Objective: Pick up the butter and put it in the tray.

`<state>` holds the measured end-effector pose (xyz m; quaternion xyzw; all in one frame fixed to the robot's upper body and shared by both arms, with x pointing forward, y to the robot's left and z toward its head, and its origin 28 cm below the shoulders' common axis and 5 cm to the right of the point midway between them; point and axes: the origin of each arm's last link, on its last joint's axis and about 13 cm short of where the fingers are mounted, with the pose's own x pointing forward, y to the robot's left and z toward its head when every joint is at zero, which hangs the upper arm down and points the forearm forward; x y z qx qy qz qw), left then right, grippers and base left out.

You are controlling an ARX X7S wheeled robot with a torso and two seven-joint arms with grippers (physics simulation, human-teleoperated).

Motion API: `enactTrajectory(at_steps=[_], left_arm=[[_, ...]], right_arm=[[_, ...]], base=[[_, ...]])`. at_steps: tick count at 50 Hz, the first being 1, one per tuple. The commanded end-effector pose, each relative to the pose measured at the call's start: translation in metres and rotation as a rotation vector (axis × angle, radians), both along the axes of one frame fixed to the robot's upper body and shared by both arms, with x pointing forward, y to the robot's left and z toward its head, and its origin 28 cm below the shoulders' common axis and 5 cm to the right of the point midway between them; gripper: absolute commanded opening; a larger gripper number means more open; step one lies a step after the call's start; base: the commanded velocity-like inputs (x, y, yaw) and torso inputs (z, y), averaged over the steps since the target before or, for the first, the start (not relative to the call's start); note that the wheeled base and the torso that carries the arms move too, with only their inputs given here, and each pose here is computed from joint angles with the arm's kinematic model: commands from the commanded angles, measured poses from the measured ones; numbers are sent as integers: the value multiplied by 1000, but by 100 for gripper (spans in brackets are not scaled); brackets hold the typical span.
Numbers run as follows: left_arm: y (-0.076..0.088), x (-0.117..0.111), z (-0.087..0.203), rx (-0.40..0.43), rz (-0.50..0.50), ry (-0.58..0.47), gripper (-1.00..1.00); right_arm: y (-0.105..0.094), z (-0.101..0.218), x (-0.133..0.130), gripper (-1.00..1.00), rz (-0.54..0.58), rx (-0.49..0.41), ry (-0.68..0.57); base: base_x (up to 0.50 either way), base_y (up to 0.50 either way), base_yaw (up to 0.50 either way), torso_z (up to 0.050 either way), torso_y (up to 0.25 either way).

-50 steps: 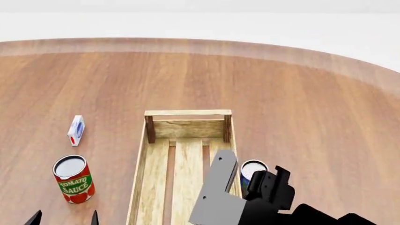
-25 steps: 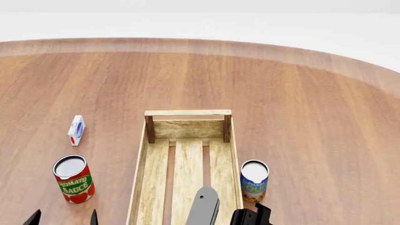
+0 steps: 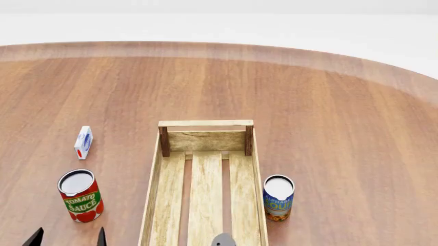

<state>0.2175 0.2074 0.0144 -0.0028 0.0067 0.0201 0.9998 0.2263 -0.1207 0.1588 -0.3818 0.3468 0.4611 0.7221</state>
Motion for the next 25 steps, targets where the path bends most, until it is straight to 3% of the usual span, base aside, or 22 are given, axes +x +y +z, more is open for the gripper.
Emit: enactTrajectory(at_steps=[1, 25], left_arm=[[0, 0, 1, -2, -1, -2, 100], [0, -1, 0, -2, -4, 0, 100]], right_arm=[[0, -11, -4, 100, 13, -21, 29], [-10, -31, 8, 100, -34, -45, 37]], base=[[0, 0, 0, 0, 0], [0, 0, 0, 0, 0]])
